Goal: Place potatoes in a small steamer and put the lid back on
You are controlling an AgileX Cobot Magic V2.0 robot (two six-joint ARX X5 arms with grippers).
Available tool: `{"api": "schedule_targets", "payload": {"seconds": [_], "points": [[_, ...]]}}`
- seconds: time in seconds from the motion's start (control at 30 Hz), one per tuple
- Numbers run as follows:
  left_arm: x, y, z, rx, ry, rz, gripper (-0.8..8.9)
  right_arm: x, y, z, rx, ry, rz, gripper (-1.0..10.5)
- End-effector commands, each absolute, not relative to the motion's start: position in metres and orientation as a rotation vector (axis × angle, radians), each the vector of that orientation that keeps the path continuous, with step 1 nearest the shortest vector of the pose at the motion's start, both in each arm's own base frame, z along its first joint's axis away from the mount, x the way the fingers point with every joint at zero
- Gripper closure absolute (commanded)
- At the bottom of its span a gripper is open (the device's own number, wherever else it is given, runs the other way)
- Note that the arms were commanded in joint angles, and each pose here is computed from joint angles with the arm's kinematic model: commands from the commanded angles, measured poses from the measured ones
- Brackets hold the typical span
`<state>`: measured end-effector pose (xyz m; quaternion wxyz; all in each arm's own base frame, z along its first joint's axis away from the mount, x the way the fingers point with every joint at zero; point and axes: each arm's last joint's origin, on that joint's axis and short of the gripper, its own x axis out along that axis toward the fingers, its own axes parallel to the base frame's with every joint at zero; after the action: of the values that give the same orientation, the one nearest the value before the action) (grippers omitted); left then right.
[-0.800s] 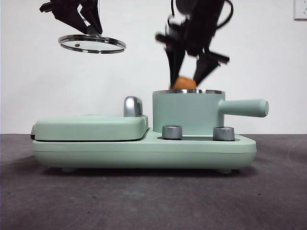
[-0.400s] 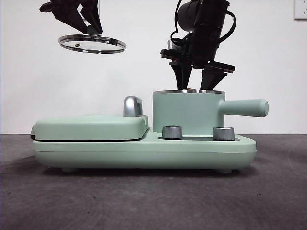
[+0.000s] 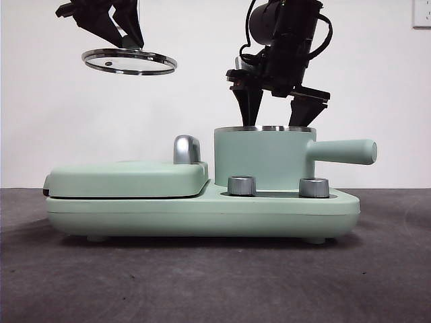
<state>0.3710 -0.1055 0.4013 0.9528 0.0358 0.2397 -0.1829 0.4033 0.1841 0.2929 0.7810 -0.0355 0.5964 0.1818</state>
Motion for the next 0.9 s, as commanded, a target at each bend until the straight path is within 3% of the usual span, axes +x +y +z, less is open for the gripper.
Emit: {"api": "schedule_targets", "payload": {"seconds": [0.03,0.2,0.53,0.7,0.9], "points": [[0.369,-0.106,0.416,0.046,0.423,-0.37,7.01,0.403,0.186,0.308,-0.079,1.253,0.407,5.5],[0.369,-0.108,0.416,0.047,0.423,-0.375,7.01,0.378,0.175,0.353,-0.077,1.218,0.416,5.5],[0.367,-0.109,0.414,0.048,0.444,-0.378,7.02,0.301,0.145,0.438,-0.066,1.006,0.473,5.5],[0.364,-0.118,0.413,0.054,0.46,-0.403,7.02,0.248,0.129,0.453,-0.08,0.973,0.503,5.5],[0.356,-0.141,0.413,0.069,0.458,-0.464,7.02,0.19,0.115,0.444,-0.129,0.905,0.511,5.5]]}}
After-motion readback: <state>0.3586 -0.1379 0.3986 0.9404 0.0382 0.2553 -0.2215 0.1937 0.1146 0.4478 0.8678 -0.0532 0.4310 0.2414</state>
